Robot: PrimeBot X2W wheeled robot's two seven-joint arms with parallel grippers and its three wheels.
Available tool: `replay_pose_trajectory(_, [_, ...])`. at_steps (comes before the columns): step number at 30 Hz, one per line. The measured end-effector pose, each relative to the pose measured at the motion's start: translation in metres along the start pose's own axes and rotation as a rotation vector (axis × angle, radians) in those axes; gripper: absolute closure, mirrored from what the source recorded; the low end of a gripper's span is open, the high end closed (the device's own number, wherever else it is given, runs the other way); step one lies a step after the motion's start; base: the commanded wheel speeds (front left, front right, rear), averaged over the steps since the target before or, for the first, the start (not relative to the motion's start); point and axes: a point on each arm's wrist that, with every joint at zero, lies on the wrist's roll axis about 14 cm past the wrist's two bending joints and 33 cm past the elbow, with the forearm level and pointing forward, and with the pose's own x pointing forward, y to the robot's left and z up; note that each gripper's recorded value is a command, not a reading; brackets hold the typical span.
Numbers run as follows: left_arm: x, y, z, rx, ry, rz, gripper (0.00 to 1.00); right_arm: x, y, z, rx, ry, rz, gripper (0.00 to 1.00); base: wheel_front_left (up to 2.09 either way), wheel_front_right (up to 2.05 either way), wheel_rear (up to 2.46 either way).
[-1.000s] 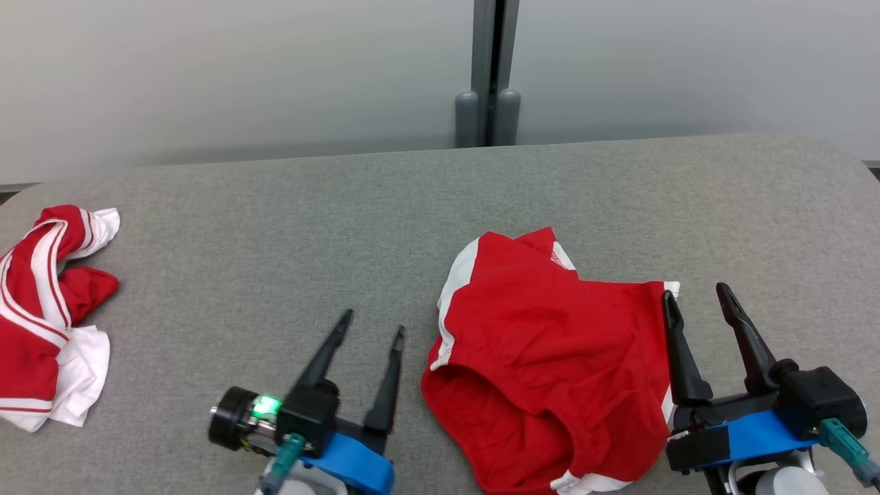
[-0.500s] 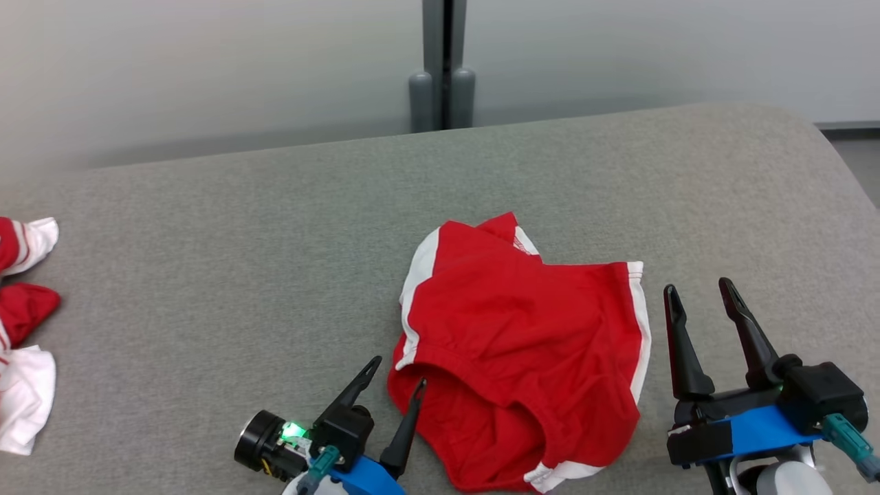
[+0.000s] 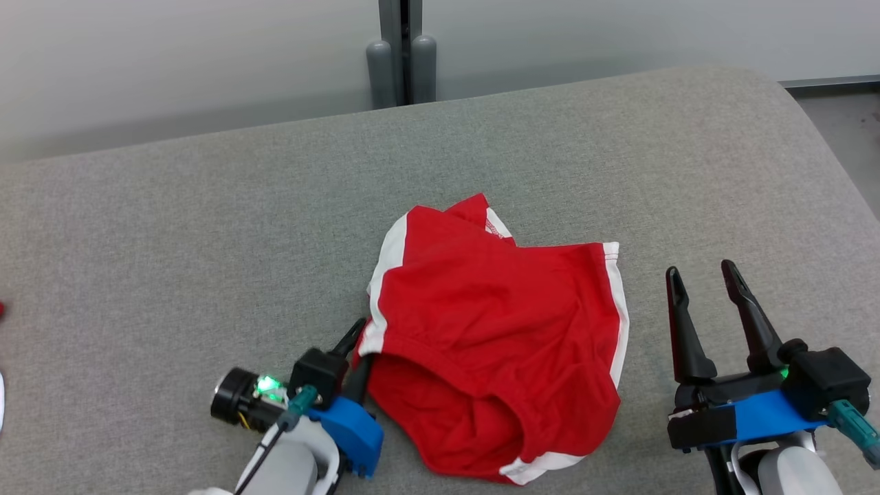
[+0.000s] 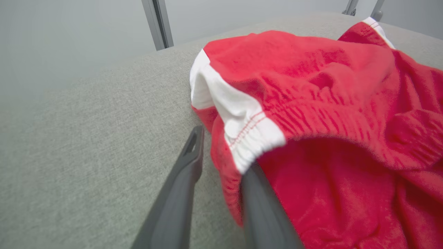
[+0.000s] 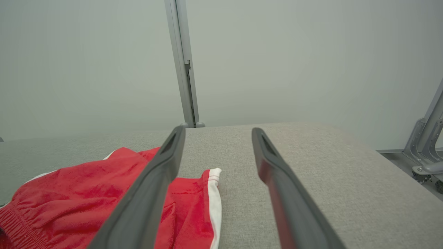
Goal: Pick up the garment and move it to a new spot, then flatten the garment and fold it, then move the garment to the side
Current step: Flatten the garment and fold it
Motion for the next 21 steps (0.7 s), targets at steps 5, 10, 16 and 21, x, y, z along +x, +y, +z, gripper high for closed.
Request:
replay_pose_trajectory(5, [0.01,0.027,0.025,0.008,-0.063,0.059,1.0,0.002,-0.003,-0.002,0.004,0.003,-0.01,0.0,0.0,0.0,0.0])
replay_pose_trajectory(10, [0.006,0.078,0.039,0.034,-0.093,0.168,1.0,0.005,-0.002,-0.006,0.007,0.013,-0.007,0.0,0.0,0.0,0.0])
replay_pose_trajectory(16, [-0.002,0.139,0.053,0.083,-0.108,0.286,1.0,0.007,-0.006,-0.01,0.004,0.024,-0.019,0.0,0.0,0.0,0.0])
replay_pose_trajectory(21, [-0.006,0.167,0.051,0.084,-0.088,0.341,0.76,0.005,-0.013,-0.014,-0.002,0.038,-0.04,0.0,0.0,0.0,0.0])
